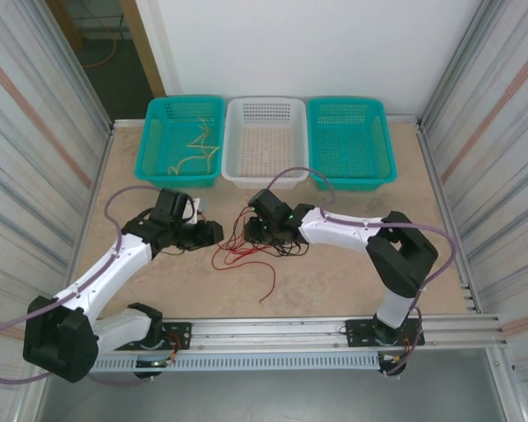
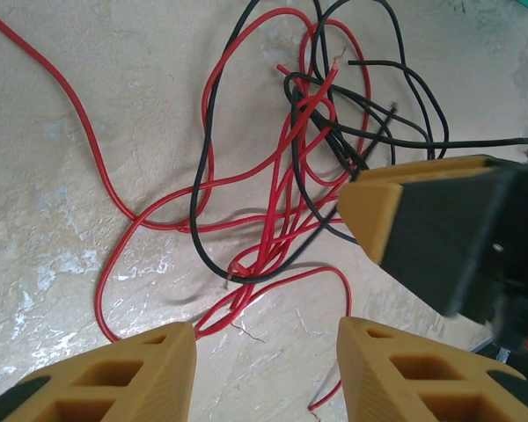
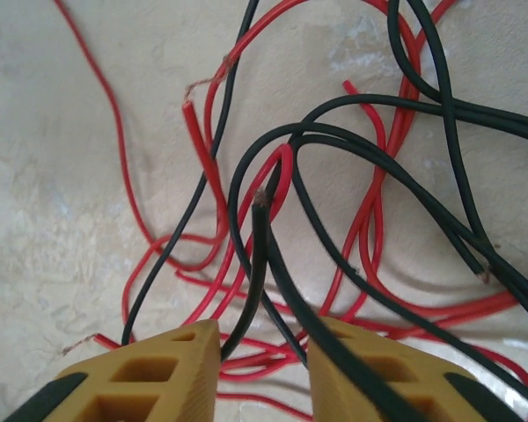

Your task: Untangle the cables

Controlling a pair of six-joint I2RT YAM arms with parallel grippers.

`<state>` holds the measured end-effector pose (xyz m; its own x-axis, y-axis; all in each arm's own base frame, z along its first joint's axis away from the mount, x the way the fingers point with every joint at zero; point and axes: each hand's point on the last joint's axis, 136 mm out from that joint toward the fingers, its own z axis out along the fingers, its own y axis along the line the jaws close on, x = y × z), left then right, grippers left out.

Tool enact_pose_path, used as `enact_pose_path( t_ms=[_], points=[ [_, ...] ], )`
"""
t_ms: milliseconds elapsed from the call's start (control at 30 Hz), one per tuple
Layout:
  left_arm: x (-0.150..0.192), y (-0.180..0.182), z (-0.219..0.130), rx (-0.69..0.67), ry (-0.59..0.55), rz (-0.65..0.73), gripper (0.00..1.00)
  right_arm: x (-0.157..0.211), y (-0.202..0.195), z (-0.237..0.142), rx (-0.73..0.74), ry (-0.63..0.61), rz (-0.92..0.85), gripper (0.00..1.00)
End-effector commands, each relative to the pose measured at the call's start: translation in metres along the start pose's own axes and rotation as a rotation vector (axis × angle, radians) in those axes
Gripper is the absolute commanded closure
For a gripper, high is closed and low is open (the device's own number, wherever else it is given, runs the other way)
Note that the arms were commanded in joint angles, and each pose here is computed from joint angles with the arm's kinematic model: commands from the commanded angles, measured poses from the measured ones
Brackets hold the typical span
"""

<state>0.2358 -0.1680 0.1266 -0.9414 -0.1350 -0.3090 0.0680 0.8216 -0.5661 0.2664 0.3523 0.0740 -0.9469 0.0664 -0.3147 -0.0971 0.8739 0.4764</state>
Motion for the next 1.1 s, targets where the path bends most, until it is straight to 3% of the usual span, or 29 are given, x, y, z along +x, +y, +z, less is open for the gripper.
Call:
enact_pose_path(
  t_ms=[0,200,467,700,1067],
  points=[
    [-0.003,-0.009,-0.008,0.037,-0.026,0.012,0.53,-0.017,0.014,0.002,-0.048,-0.031,0.039,0.75],
    [-0.004,-0.017,-0.007,0.083,-0.034,0.028,0.49,-0.024,0.027,-0.017,-0.085,-0.059,-0.033,1.0],
    [-0.013,-0.046,-0.015,0.169,-0.083,0.127,0.41,-0.036,0.051,-0.095,-0.192,-0.162,-0.169,1.0],
    [-0.019,-0.086,-0.029,0.2,-0.172,0.351,0.39,-0.053,0.076,-0.163,-0.285,-0.256,-0.236,1.0],
    [-0.048,-0.129,-0.05,0.284,-0.339,0.536,0.38,-0.063,0.093,-0.208,-0.334,-0.313,-0.283,1.0]
  ],
)
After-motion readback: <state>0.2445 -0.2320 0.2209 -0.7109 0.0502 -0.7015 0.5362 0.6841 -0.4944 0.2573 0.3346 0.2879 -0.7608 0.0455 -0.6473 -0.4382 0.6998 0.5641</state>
